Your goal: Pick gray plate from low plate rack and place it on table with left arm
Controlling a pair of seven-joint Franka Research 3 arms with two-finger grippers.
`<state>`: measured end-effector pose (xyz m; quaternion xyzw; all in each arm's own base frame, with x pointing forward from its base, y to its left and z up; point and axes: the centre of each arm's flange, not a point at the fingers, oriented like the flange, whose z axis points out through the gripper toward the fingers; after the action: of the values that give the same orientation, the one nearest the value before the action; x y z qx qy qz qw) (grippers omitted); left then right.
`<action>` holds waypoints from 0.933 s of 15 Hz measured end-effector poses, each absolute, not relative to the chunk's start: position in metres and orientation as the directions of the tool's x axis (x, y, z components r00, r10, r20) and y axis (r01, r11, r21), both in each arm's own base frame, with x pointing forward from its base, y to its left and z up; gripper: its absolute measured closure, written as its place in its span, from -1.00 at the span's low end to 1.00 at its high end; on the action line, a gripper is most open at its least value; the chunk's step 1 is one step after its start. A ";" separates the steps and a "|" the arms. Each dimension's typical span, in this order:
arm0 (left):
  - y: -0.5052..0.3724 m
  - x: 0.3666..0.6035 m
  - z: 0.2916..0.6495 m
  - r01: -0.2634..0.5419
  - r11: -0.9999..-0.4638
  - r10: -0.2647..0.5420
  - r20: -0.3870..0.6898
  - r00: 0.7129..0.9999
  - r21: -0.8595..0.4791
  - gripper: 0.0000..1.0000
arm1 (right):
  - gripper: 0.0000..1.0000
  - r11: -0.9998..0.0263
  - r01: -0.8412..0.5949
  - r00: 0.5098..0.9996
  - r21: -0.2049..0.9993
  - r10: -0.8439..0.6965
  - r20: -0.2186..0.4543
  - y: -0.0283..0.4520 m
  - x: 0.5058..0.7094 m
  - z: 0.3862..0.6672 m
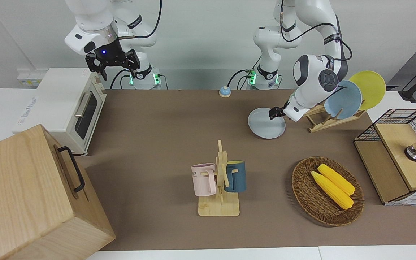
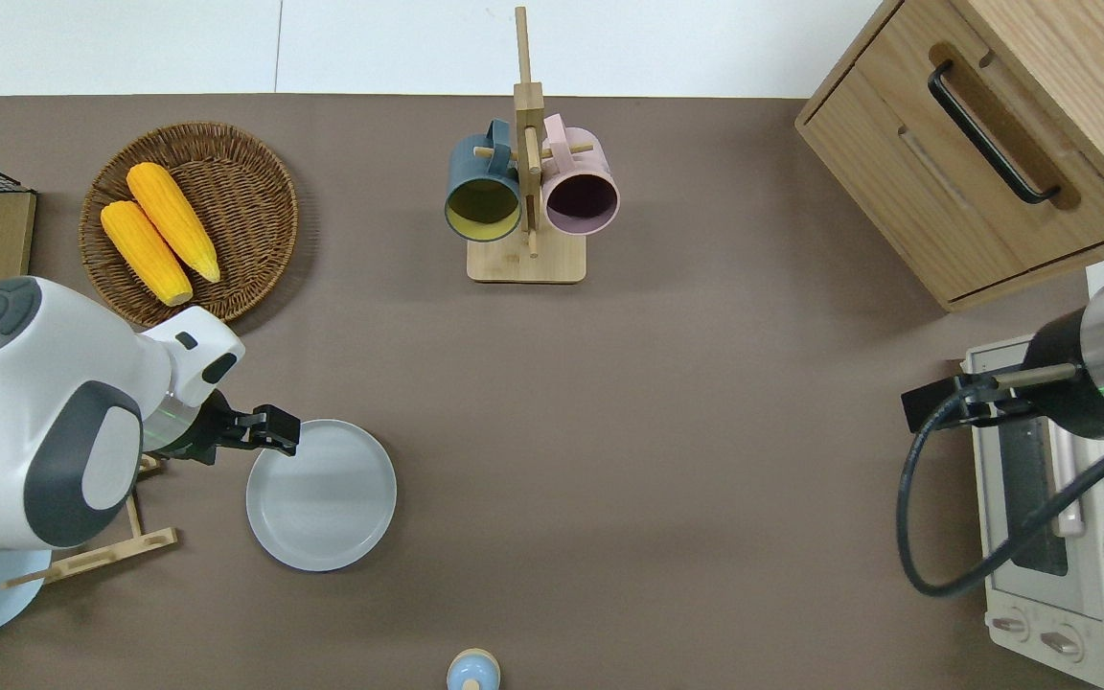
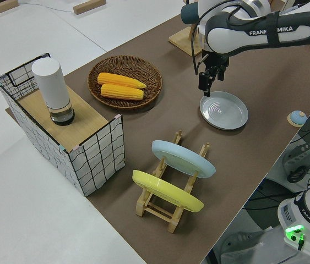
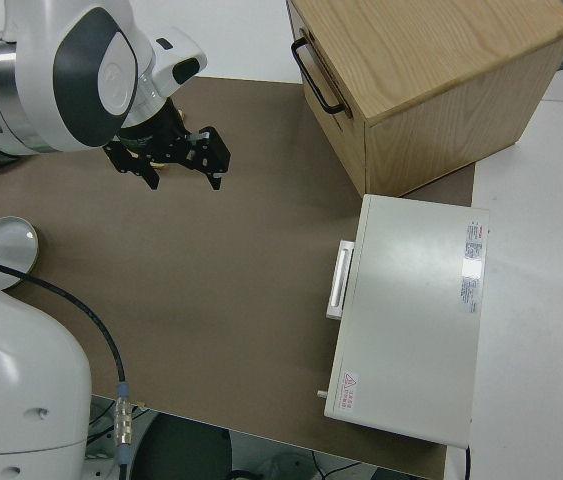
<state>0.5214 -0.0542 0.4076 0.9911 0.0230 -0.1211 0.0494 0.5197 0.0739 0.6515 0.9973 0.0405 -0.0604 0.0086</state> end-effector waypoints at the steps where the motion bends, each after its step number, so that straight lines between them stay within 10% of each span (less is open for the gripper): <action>1: -0.050 0.526 0.420 0.063 -0.993 0.040 -0.226 0.973 0.095 -0.99 | -0.98 -0.997 0.082 0.989 0.012 0.080 -0.121 0.074 0.520 0.652; 14: -0.020 0.543 0.552 0.043 -0.999 0.043 0.001 0.999 0.006 -0.99 | -0.98 -0.997 0.082 0.989 0.012 0.080 -0.121 0.074 0.520 0.652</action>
<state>0.5432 -0.0198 0.5518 0.9998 0.0214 0.0003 0.0028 0.5197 0.0739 0.6515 0.9973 0.0405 -0.0604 0.0086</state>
